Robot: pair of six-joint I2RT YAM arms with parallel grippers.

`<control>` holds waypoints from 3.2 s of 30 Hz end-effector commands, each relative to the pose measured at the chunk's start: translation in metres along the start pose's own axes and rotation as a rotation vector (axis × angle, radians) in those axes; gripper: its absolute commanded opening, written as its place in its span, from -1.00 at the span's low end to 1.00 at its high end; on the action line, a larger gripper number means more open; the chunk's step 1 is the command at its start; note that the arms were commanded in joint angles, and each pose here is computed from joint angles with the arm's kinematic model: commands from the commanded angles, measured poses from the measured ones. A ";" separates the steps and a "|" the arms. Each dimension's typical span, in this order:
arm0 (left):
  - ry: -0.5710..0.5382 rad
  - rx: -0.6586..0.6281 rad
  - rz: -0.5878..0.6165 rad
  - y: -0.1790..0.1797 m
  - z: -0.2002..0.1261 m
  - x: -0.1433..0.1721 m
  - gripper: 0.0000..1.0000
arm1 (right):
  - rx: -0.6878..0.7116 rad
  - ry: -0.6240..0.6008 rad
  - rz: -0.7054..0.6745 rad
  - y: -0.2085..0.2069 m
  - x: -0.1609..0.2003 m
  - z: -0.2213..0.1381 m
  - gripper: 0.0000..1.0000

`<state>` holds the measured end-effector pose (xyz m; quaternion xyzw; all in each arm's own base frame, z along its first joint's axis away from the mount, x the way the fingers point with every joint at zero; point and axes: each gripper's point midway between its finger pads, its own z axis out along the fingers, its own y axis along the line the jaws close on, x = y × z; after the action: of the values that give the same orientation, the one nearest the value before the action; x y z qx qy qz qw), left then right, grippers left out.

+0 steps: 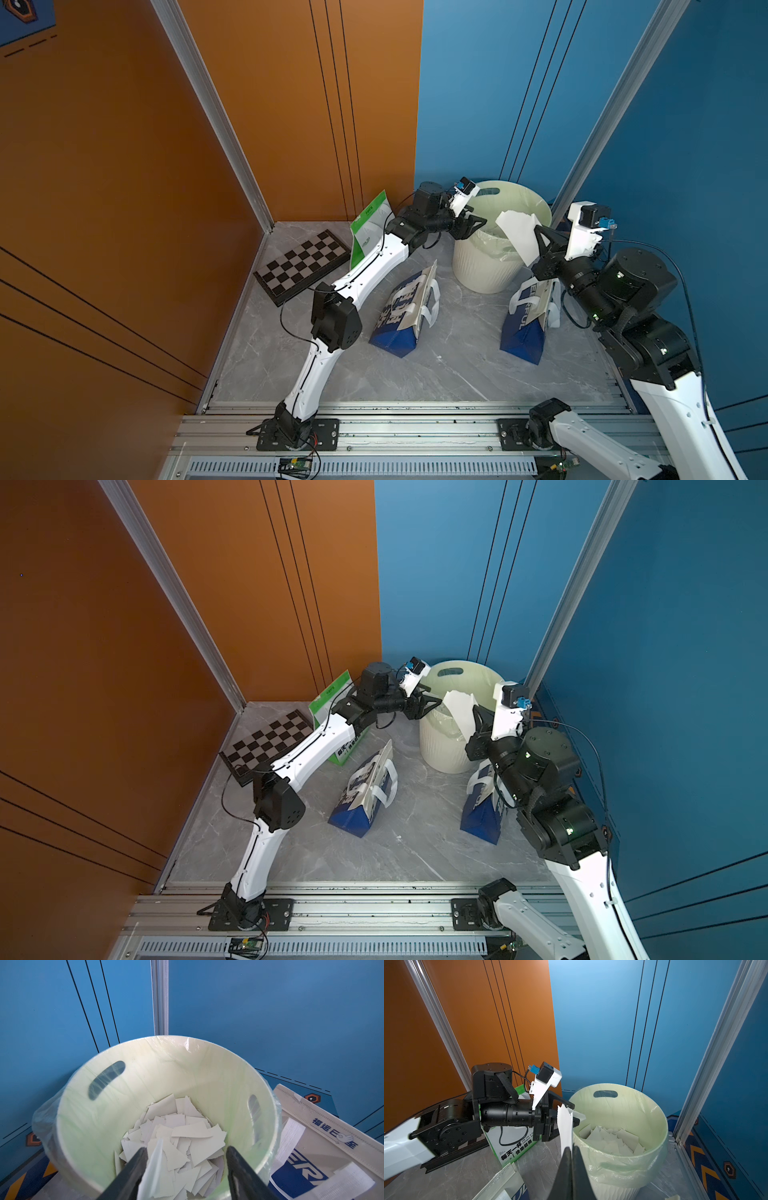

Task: Shred takeout receipts and throw away
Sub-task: Shred the takeout receipt.

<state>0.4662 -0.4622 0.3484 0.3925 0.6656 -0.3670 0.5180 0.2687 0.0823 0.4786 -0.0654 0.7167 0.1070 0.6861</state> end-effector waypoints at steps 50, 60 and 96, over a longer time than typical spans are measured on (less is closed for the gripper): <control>-0.224 0.074 0.049 -0.031 -0.194 -0.087 0.45 | -0.334 0.194 0.078 0.044 0.036 0.052 -1.00; -0.216 -0.141 -0.074 -0.018 -0.287 -0.041 0.46 | -0.547 0.254 -0.016 0.113 0.052 0.074 -1.00; -0.074 0.361 -0.191 -0.080 -0.266 0.006 -0.10 | -0.955 0.237 -0.109 0.202 0.057 0.056 -1.00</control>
<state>0.2964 -0.2530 0.4049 0.3833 0.6153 -0.5279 0.4425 0.2732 0.2969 0.4126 -0.4216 0.6755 0.3858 0.4660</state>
